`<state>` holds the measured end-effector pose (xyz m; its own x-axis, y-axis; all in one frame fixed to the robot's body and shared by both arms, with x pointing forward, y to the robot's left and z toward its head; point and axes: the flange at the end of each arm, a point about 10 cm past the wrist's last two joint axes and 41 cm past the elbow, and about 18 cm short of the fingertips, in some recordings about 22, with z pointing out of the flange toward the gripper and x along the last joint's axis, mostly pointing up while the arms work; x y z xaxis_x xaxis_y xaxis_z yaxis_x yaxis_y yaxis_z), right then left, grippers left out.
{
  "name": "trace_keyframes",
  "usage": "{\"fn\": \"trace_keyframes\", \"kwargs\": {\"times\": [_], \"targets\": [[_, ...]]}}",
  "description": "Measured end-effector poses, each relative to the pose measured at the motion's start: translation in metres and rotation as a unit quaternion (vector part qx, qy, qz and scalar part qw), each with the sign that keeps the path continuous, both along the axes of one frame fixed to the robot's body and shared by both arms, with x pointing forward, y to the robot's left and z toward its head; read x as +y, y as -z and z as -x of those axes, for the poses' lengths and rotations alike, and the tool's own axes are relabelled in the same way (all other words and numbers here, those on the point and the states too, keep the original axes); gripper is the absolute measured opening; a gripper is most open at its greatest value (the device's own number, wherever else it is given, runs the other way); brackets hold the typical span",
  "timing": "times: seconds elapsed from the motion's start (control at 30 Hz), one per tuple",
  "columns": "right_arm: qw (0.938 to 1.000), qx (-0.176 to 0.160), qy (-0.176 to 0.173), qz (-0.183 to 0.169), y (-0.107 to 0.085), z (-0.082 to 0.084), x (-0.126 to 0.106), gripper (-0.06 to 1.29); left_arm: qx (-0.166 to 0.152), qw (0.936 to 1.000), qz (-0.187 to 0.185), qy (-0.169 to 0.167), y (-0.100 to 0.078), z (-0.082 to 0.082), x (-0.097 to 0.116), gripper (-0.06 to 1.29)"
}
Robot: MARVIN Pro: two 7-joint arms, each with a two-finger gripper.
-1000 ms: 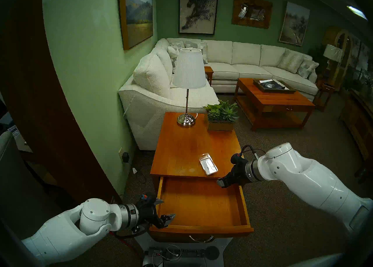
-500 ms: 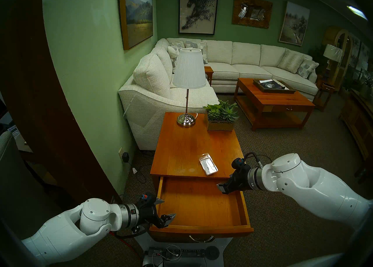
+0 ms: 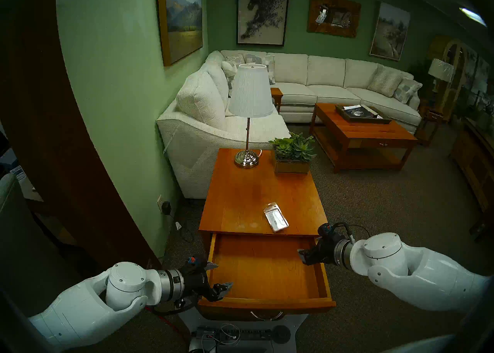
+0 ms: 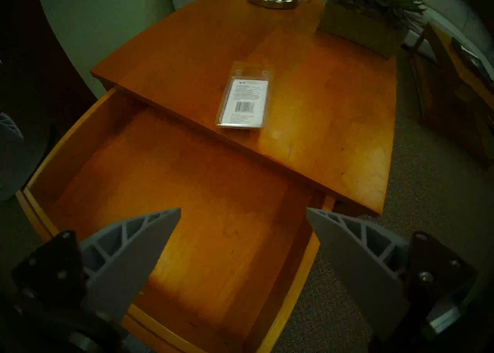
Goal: Open the drawer, take out the contents and close the drawer
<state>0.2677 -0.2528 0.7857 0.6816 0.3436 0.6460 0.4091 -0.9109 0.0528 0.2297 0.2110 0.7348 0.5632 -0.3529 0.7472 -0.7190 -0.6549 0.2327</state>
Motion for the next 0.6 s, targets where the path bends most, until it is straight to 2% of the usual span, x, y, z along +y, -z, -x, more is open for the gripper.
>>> {"fn": "trace_keyframes", "kwargs": {"times": [0.2,0.6], "targets": [[0.9995,-0.029,0.014,0.001,0.008,0.013,-0.001,1.21,0.000,1.0000,0.000,0.000,0.000,0.000,0.000,1.23],[0.9957,-0.092,-0.007,-0.005,0.012,0.038,0.005,1.21,-0.001,1.0000,0.001,0.001,-0.001,0.000,0.000,1.23]]}}
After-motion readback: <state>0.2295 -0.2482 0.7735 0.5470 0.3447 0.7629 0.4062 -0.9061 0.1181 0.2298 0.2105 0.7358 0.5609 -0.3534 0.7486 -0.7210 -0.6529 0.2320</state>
